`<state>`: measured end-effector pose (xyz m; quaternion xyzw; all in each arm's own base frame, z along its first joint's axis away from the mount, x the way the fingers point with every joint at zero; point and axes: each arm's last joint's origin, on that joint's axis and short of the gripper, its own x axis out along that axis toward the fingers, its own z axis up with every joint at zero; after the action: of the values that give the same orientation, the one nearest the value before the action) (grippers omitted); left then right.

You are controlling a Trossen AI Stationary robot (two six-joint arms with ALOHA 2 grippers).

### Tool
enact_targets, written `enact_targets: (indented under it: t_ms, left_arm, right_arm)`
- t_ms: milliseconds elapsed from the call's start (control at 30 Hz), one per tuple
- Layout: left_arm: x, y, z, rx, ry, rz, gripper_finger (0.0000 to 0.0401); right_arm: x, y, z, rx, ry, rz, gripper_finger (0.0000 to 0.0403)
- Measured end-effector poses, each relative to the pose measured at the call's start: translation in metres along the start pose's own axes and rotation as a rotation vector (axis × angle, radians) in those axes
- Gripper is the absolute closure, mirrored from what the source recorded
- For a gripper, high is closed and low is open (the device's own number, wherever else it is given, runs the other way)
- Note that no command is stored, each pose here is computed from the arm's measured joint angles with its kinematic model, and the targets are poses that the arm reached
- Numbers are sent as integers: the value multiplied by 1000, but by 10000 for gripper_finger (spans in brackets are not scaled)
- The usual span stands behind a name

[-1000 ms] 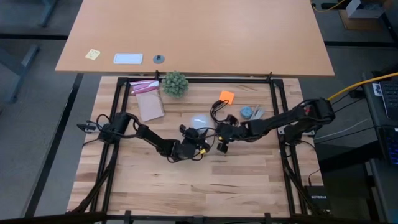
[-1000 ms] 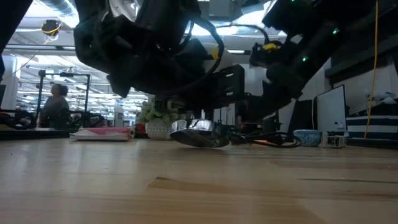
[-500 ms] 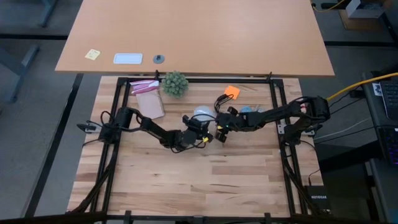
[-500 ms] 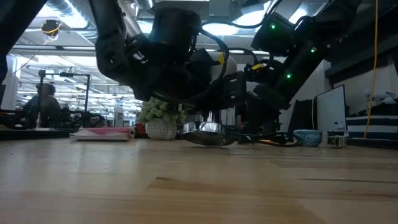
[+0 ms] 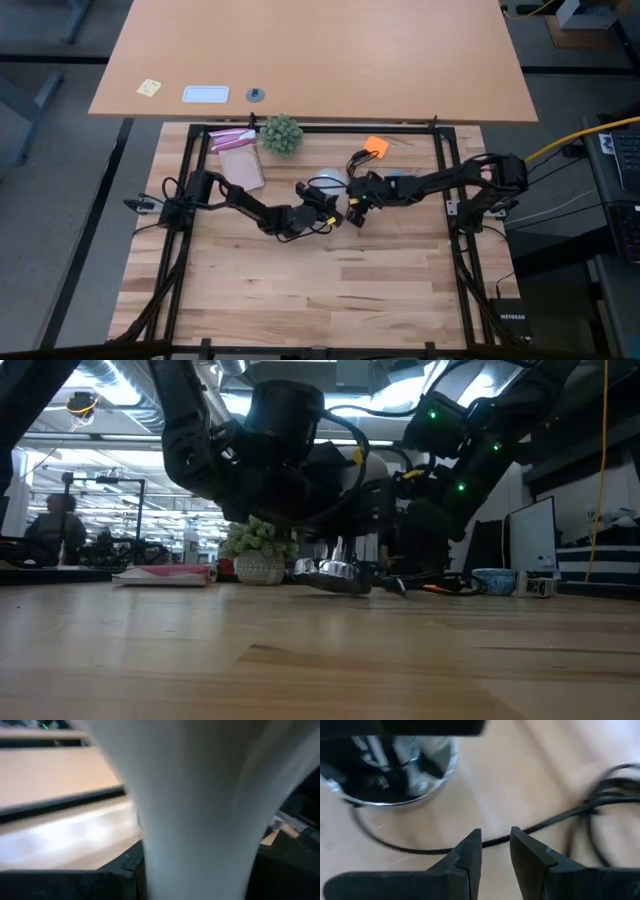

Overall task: Screw lightbulb
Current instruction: Remove the white lightbulb from the silver lamp

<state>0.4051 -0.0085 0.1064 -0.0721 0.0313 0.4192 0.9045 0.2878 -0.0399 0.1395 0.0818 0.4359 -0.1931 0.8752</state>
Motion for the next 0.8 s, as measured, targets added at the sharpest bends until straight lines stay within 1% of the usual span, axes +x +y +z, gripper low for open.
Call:
enact_targets:
  t_ms: [200, 300, 367, 467, 567, 800]
  left_arm:
    - [-10, -7, -8, -42, 72, -58, 248]
    - [-19, -11, -17, -20, 129, -72, 248]
    - [-25, -13, -23, -16, 168, -77, 248]
    - [-32, -14, -29, -47, 205, -73, 248]
    - [-35, -16, -30, -60, 212, -71, 248]
    - [-40, -18, -31, -38, 214, -86, 248]
  right_arm:
    - [19, 15, -9, -13, 44, 135, 301]
    - [28, 25, -12, -8, 26, 165, 301]
    - [32, 32, -14, -5, 13, 165, 301]
    - [33, 40, -17, 17, 5, 157, 301]
    - [32, 47, -20, 58, 20, 163, 301]
    - [27, 59, -28, 134, 49, 148, 301]
